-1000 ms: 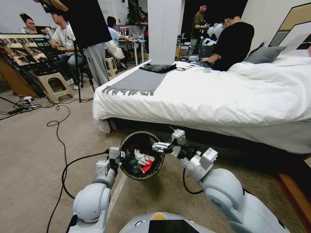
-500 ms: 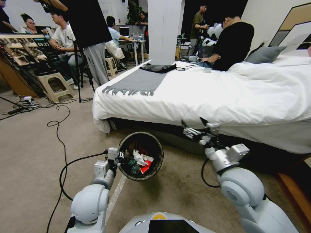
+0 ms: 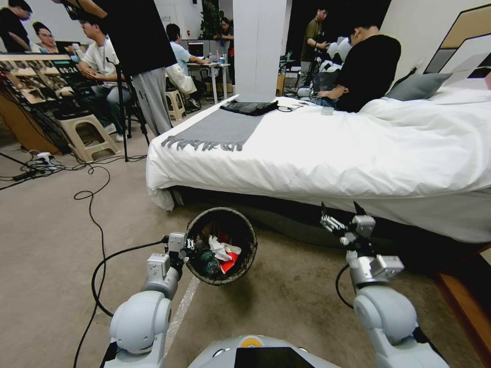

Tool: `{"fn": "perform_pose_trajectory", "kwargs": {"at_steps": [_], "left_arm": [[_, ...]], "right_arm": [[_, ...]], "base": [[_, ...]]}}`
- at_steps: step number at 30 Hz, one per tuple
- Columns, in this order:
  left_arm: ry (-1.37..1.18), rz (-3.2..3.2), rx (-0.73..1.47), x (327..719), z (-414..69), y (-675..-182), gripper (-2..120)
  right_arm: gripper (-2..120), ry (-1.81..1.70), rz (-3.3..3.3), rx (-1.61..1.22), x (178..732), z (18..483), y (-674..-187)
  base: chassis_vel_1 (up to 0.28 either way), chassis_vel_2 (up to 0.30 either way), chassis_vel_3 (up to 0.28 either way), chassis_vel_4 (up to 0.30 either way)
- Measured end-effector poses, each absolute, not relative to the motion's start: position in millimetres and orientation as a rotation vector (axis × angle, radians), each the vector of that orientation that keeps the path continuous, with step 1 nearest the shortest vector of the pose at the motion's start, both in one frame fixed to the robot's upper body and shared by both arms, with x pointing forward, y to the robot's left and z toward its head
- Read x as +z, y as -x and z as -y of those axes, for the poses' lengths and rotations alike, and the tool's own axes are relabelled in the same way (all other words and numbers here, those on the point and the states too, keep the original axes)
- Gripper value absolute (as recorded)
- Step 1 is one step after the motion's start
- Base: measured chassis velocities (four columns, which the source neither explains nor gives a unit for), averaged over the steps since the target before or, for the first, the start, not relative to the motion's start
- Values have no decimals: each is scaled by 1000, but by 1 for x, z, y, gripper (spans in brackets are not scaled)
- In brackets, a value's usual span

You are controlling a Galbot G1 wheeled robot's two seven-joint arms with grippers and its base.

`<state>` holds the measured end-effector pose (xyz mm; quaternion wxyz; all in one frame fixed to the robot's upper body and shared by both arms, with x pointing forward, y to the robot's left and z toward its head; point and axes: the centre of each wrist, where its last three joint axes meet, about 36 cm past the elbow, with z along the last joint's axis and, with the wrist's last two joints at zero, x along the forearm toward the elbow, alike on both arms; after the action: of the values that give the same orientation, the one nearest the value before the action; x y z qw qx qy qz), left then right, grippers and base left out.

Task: Pick up the trash bin, then pick up the garbage from the floor and place it into the trash bin.

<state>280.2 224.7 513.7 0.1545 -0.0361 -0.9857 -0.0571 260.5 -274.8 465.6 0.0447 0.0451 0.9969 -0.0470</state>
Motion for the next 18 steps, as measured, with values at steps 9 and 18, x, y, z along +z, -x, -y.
{"fn": "perform_pose_trajectory", "kwargs": {"at_steps": [9,18], "left_arm": [[103,2814,-160,513,-225,-281,1],[92,2801,-165,515,-227,-276,1]], "right_arm": [[100,-171,-3033,-173,456,279,-243],[100,-167,-3029,-152,455,277,-242]], "base": [[0,0,0,0],[0,0,0,0]]}}
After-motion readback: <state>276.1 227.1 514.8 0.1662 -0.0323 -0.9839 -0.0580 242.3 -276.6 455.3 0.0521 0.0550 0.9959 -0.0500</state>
